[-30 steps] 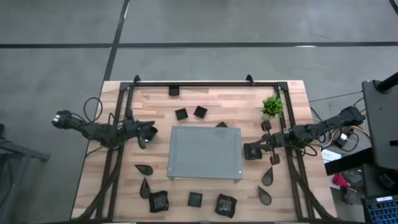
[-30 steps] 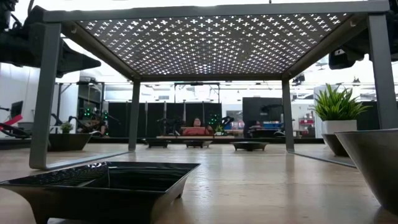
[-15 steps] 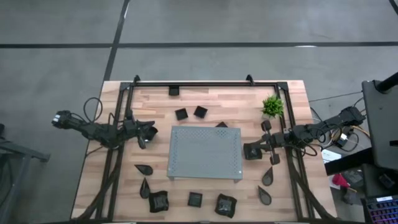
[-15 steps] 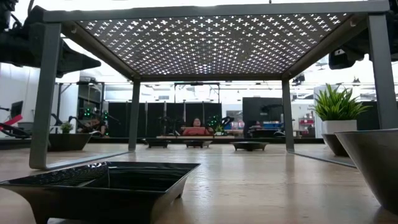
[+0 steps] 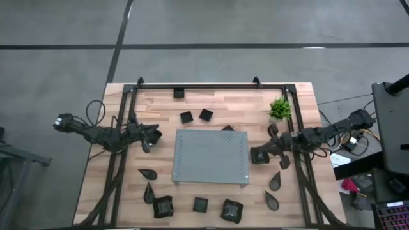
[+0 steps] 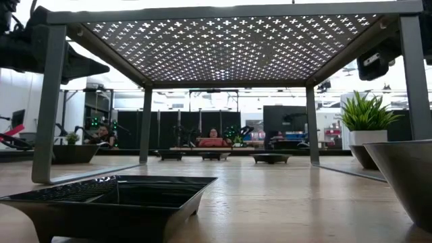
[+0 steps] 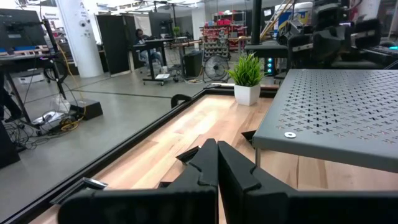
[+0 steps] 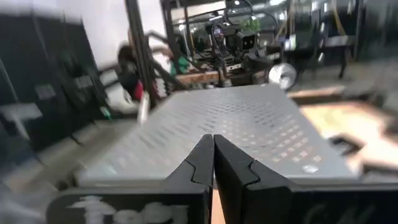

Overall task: Pick & Place Mini shaped plates
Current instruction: Put the top right black distorted square plate on the shelf

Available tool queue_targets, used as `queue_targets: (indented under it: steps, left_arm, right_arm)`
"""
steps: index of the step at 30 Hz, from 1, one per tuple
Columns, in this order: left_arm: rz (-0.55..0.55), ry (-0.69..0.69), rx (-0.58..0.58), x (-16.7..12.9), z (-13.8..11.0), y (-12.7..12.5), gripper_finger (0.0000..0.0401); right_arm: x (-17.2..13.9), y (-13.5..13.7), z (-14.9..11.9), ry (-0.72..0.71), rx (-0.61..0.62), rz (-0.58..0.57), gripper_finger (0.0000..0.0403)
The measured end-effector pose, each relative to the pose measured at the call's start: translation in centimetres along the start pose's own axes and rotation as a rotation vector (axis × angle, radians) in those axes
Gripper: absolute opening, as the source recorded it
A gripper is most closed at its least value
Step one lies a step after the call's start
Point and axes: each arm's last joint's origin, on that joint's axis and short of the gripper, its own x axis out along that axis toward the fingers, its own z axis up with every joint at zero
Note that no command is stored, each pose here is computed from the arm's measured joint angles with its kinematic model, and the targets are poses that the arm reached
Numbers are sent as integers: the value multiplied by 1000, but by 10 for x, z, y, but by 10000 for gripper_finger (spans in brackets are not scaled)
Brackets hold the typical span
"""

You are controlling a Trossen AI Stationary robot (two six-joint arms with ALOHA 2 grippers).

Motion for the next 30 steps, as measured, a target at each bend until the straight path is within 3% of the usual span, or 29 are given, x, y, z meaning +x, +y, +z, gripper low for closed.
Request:
queue_targets:
  steps: [11, 18, 23, 26, 30]
  left_arm:
    - [0, 0, 0, 0, 0, 0, 0]
    - [0, 0, 0, 0, 0, 0, 0]
    - [0, 0, 0, 0, 0, 0, 0]
    - [0, 0, 0, 0, 0, 0, 0]
    - [0, 0, 0, 0, 0, 0, 0]
  right_arm:
    - [0, 1, 1, 5, 538, 34, 8]
    - [-1, 7, 0, 116, 763, 190, 8]
    - [-2, 12, -4, 191, 873, 215, 8]
    - [-3, 14, -11, 262, 927, 180, 8]
    - [-7, 13, -23, 407, 1015, -27, 8]
